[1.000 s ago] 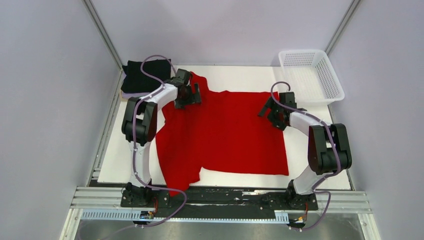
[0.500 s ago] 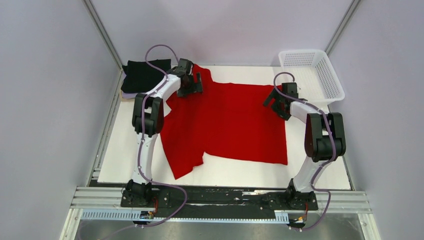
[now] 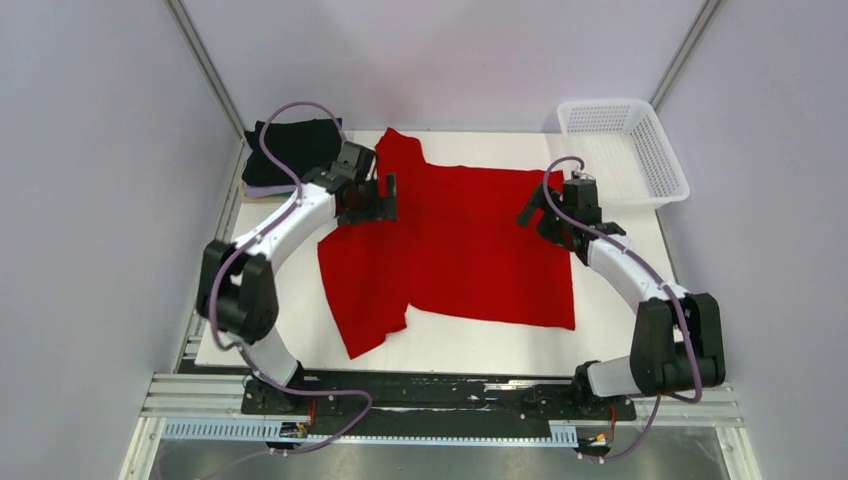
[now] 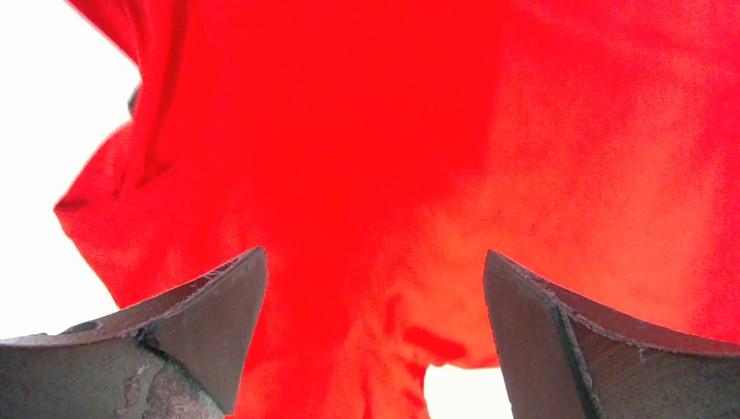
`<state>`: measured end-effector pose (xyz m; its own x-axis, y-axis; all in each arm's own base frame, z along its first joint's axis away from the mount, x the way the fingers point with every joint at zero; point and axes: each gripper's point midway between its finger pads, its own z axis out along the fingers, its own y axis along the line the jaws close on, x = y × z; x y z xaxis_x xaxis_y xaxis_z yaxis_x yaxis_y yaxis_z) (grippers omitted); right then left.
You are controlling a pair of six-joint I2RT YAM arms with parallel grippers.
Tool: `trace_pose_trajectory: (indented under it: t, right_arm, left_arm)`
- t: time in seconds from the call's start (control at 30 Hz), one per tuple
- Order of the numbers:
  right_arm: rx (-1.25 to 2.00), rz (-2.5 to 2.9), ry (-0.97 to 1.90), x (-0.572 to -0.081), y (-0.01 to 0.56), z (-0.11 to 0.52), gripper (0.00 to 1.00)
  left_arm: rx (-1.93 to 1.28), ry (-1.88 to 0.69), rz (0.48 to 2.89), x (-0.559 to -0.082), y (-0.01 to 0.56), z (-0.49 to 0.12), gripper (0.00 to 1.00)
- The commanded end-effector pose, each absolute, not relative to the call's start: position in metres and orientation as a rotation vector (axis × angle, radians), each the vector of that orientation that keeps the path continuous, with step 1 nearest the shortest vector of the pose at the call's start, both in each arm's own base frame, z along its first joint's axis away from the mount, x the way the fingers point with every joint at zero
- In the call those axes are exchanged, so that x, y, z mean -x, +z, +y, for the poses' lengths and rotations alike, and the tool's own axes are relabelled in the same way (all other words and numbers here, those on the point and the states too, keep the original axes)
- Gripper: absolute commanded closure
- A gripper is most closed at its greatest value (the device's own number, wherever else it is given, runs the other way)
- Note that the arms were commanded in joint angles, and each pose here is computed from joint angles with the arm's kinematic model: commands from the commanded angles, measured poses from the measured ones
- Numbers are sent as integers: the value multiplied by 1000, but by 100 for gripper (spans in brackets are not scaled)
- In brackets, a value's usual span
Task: Fold and stack the t-shirts
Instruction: Flatten out the tshirt, then grab the side of the flattened tshirt closest away from the robot with both arms
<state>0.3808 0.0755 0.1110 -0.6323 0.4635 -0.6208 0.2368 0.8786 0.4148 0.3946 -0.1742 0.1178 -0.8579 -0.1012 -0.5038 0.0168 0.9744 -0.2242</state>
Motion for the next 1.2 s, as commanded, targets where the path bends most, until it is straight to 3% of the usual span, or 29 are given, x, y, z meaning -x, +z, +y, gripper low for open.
trace_pose_trajectory:
  t: [0.0, 0.23, 0.33, 0.43, 0.6, 0.73, 0.97, 1.03, 1.17]
  right_arm:
    - [-518, 2277, 384, -347, 111, 75, 0]
    - [-695, 2140, 327, -309, 124, 49, 0]
    - [-750, 2086, 284, -301, 125, 37, 0]
    - [-788, 2058, 243, -297, 125, 27, 0]
    - [-835, 2062, 224, -292, 121, 22, 0]
    - [-851, 2057, 223, -289, 120, 20, 0]
    - [-857, 2068, 223, -281, 118, 19, 0]
    - [-865, 2069, 231, -279, 118, 20, 0]
    - [-923, 2096, 214, -269, 112, 18, 0]
  left_arm:
    - [119, -230, 2646, -312, 124, -159, 0]
    - [240, -63, 2870, -172, 86, -119, 0]
    - [274, -101, 2909, -140, 78, -116, 0]
    - [288, -154, 2967, -116, 61, -122, 7]
    - [244, -149, 3020, -106, 40, -130, 18]
    - [203, -137, 3031, -108, 24, -134, 32]
    - [142, -113, 3010, -125, -2, -141, 35]
    - [134, -79, 3012, -127, -7, -139, 43]
    - [124, -67, 3020, -127, -9, -139, 70]
